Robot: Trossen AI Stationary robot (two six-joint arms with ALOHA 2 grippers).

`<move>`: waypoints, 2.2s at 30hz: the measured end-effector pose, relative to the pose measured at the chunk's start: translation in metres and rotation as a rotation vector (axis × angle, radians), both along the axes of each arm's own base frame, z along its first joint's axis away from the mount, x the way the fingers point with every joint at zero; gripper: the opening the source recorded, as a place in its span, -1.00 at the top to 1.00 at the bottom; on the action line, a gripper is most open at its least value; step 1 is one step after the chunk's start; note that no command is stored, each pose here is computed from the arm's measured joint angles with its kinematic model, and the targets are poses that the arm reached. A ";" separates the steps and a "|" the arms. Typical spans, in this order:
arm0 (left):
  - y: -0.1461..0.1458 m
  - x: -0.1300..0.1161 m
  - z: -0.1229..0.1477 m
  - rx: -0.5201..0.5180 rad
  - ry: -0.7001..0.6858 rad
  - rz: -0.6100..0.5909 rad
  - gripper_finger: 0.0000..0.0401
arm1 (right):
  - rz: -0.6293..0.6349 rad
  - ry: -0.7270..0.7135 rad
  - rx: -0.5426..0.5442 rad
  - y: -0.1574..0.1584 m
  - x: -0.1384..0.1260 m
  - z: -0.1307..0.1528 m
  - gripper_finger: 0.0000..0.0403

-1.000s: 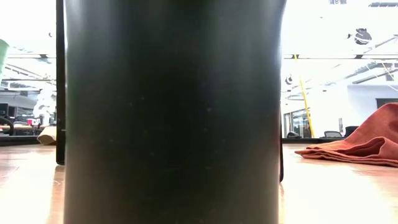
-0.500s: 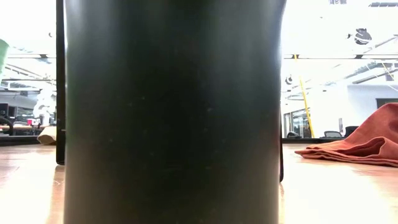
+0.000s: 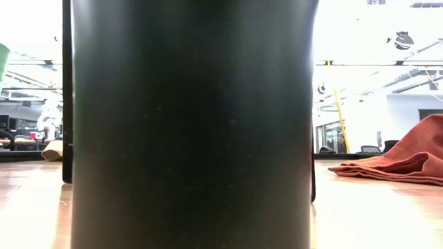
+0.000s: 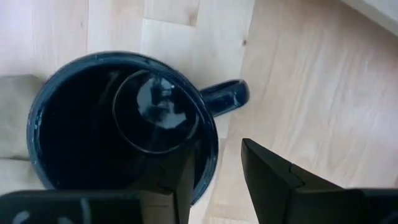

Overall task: Stack small to large cups/mugs on shelf
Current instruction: Put the dark blue mug on the shelf

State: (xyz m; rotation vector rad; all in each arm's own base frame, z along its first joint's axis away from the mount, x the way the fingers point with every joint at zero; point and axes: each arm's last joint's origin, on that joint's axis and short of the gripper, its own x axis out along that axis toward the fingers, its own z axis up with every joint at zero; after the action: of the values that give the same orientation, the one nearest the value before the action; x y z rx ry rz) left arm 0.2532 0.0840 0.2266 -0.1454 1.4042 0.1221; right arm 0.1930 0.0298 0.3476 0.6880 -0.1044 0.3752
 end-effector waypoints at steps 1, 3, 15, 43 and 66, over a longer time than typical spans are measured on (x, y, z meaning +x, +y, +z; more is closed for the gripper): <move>0.000 0.001 -0.002 0.000 0.002 -0.002 0.33 | 0.000 0.000 0.000 0.000 0.000 0.000 0.15; 0.001 0.004 -0.007 -0.006 0.021 -0.005 0.33 | 0.002 0.003 0.008 0.000 0.000 0.000 0.15; 0.010 0.003 -0.024 -0.020 0.146 0.056 0.91 | 0.002 0.004 0.010 0.000 0.000 0.000 0.15; -0.001 0.019 0.133 -0.097 -0.317 0.293 0.93 | -0.275 0.231 -0.140 -0.023 0.005 -0.024 0.15; -0.074 0.052 0.157 -0.281 -0.567 0.345 0.93 | -0.260 0.276 -0.039 -0.034 0.046 -0.047 -0.30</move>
State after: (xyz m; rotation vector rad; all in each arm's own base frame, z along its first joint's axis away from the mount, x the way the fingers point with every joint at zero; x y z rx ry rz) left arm 0.3054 0.0102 0.3833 -0.6095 0.8137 0.1536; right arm 0.2390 -0.0037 0.3010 0.6718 0.0751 0.0312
